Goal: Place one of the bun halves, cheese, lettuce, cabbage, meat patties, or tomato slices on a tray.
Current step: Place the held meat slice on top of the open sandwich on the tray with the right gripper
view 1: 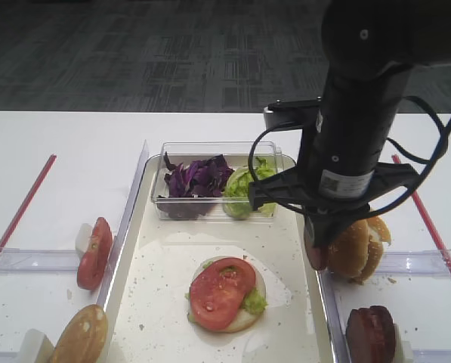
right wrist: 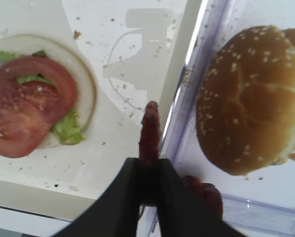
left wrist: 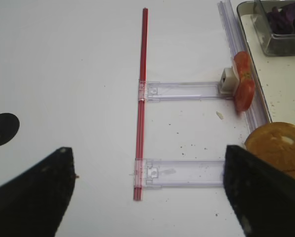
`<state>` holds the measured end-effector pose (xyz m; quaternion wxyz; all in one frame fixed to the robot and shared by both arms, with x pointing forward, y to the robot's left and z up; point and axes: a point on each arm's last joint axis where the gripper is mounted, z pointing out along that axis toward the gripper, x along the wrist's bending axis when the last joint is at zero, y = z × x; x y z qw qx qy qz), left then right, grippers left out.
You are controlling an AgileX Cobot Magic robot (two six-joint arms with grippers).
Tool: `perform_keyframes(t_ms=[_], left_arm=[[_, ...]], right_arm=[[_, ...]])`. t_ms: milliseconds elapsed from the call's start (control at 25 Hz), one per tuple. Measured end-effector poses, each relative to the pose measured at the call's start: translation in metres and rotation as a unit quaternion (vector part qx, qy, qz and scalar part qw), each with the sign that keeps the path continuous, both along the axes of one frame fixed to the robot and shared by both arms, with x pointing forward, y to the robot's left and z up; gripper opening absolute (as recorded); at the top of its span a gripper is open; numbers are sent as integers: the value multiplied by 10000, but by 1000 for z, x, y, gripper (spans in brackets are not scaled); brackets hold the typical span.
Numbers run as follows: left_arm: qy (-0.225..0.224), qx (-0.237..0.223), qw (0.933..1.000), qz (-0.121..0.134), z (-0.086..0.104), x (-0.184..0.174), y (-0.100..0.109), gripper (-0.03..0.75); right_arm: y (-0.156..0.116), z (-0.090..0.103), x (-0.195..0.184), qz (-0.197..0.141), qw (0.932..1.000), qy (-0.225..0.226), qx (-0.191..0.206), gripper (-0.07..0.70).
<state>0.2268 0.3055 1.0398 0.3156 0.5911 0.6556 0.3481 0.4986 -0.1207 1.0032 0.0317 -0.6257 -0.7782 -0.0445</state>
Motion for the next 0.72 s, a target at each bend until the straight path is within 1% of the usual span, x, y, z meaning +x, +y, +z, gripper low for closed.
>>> perform_keyframes(t_ms=[80, 360, 480, 600, 720], left_arm=[[0, 0, 10000, 0, 0, 0, 0, 565], [0, 0, 10000, 0, 0, 0, 0, 565], [0, 0, 10000, 0, 0, 0, 0, 565], [0, 0, 10000, 0, 0, 0, 0, 565], [0, 0, 10000, 0, 0, 0, 0, 565]], right_arm=[[-3, 0, 2, 14, 10000, 35, 17, 118], [-2, 0, 1, 54, 9999, 50, 71, 118], [-1, 0, 1, 60, 9998, 72, 155, 118], [6, 2, 1, 230, 9984, 65, 512, 118], [17, 5, -1, 375, 9924, 123, 1165, 118]])
